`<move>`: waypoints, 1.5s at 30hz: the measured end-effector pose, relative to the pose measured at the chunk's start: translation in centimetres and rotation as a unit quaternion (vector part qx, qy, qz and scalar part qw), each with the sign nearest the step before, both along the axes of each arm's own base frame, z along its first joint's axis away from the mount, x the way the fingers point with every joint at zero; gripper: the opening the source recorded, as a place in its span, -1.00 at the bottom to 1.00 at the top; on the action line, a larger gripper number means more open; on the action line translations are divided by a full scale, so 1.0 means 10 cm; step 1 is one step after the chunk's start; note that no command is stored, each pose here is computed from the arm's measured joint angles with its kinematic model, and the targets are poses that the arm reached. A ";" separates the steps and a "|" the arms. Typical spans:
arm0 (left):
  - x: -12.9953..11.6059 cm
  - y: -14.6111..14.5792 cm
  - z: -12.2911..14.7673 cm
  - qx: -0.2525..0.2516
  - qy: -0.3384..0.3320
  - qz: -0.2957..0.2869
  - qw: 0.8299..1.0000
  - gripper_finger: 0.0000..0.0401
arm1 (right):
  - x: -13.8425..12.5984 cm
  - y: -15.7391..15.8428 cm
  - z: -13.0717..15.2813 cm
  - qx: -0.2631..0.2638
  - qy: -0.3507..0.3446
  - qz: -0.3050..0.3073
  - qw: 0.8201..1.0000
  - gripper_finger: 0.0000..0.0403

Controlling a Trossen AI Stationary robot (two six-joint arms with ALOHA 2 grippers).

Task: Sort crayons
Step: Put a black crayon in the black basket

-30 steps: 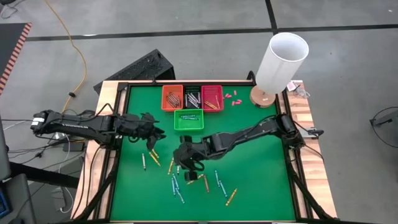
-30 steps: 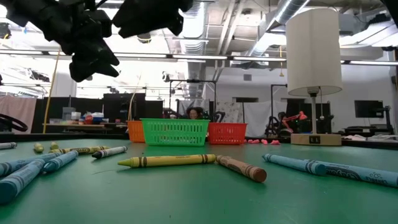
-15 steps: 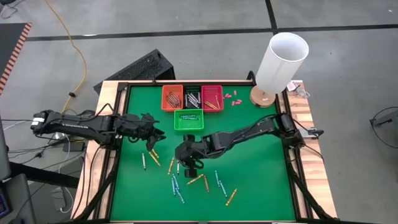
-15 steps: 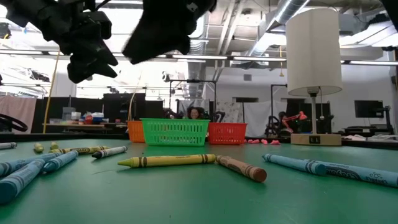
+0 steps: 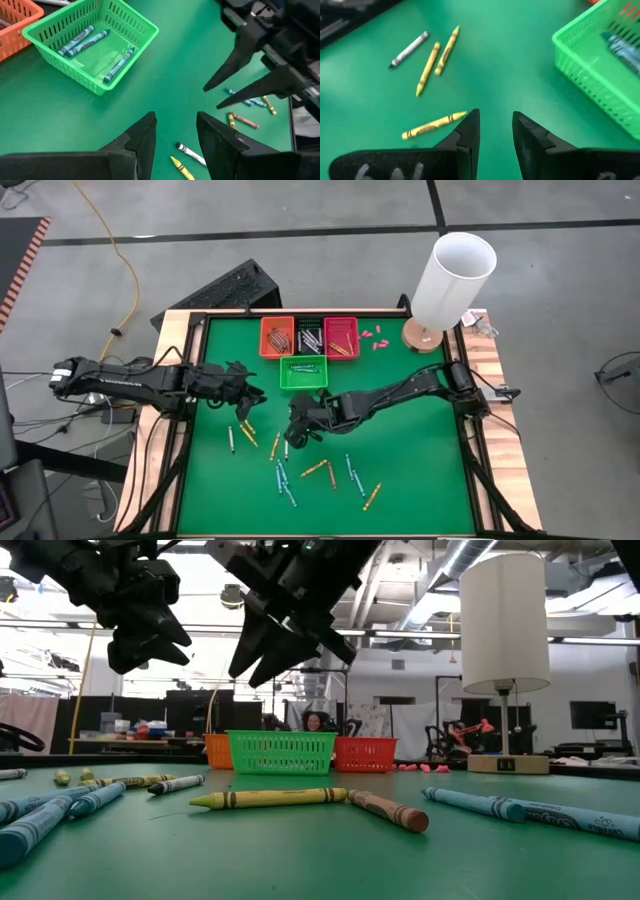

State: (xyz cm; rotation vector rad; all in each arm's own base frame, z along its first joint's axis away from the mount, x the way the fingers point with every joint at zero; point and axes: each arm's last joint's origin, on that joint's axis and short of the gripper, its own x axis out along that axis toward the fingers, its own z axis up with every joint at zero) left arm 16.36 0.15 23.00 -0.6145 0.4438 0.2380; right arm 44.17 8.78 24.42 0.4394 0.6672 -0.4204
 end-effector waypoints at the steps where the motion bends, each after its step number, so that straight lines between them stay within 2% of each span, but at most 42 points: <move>1: 0.00 0.00 0.00 0.000 0.000 0.000 1.000 -0.35 | 0.00 0.02 0.01 -0.004 -0.005 -0.002 1.000 -0.45; 16: -0.02 0.00 -0.03 -0.002 0.016 0.003 1.000 -0.35 | -0.06 0.31 0.02 0.018 -0.024 -0.014 0.999 -0.45; 21: -0.02 0.00 -0.03 -0.009 0.017 0.007 1.000 -0.35 | 0.02 0.41 -0.18 0.026 -0.029 -0.006 0.999 -0.45; 23: -0.02 0.00 -0.03 -0.013 0.017 0.009 1.000 -0.35 | 0.11 0.46 -0.26 0.044 -0.040 0.008 0.998 -0.45; 26: -0.02 0.00 -0.03 -0.021 0.018 0.014 1.000 -0.35 | 0.16 0.48 -0.41 0.051 -0.009 0.012 0.999 -0.45; 32: -0.03 0.00 -0.06 -0.024 0.028 0.015 0.999 -0.35 | 0.24 0.45 -0.44 0.073 -0.001 -0.010 0.997 -0.45; 37: -0.03 0.00 -0.06 -0.023 0.028 0.015 0.999 -0.35 | 0.32 0.43 -0.61 0.088 0.040 -0.025 0.995 -0.45; 41: -0.03 0.00 -0.06 -0.023 0.029 0.015 0.999 -0.35 | 0.34 0.44 -0.65 0.100 0.070 -0.029 0.992 -0.45; 45: -0.03 0.00 -0.06 -0.023 0.029 0.015 0.999 -0.35 | 0.38 0.46 -0.66 0.101 0.069 -0.028 0.992 -0.45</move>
